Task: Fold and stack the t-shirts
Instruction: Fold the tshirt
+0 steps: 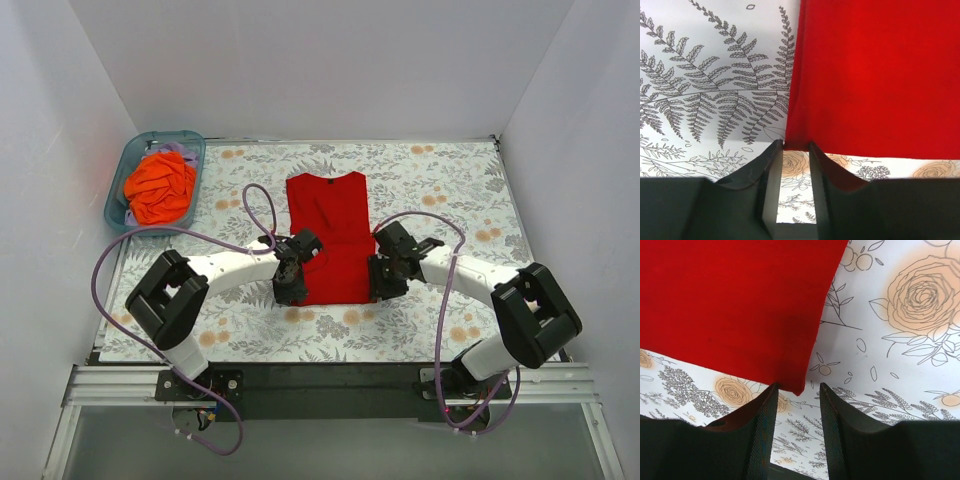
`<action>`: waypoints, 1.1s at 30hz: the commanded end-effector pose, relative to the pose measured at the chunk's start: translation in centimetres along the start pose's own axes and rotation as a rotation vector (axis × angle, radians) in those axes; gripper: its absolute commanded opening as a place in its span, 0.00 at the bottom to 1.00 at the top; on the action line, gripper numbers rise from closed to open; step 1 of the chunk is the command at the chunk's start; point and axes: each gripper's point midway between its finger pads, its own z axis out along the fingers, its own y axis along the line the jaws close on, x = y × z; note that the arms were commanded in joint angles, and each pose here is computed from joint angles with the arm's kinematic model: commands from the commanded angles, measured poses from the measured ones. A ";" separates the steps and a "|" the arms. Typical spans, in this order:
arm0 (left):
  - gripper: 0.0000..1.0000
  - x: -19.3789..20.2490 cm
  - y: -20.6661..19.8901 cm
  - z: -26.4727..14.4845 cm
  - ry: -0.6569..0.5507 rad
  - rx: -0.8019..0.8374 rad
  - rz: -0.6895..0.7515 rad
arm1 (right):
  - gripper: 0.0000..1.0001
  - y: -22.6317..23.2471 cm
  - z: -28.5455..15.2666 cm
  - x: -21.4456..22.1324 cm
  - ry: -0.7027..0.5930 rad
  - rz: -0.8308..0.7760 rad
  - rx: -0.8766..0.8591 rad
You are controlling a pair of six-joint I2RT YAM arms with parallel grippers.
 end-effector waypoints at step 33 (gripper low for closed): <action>0.00 1.5 0.8 0.7 0.048 -0.021 0.017 | 0.01 -2.1 2.6 4.6 0.245 -0.061 0.218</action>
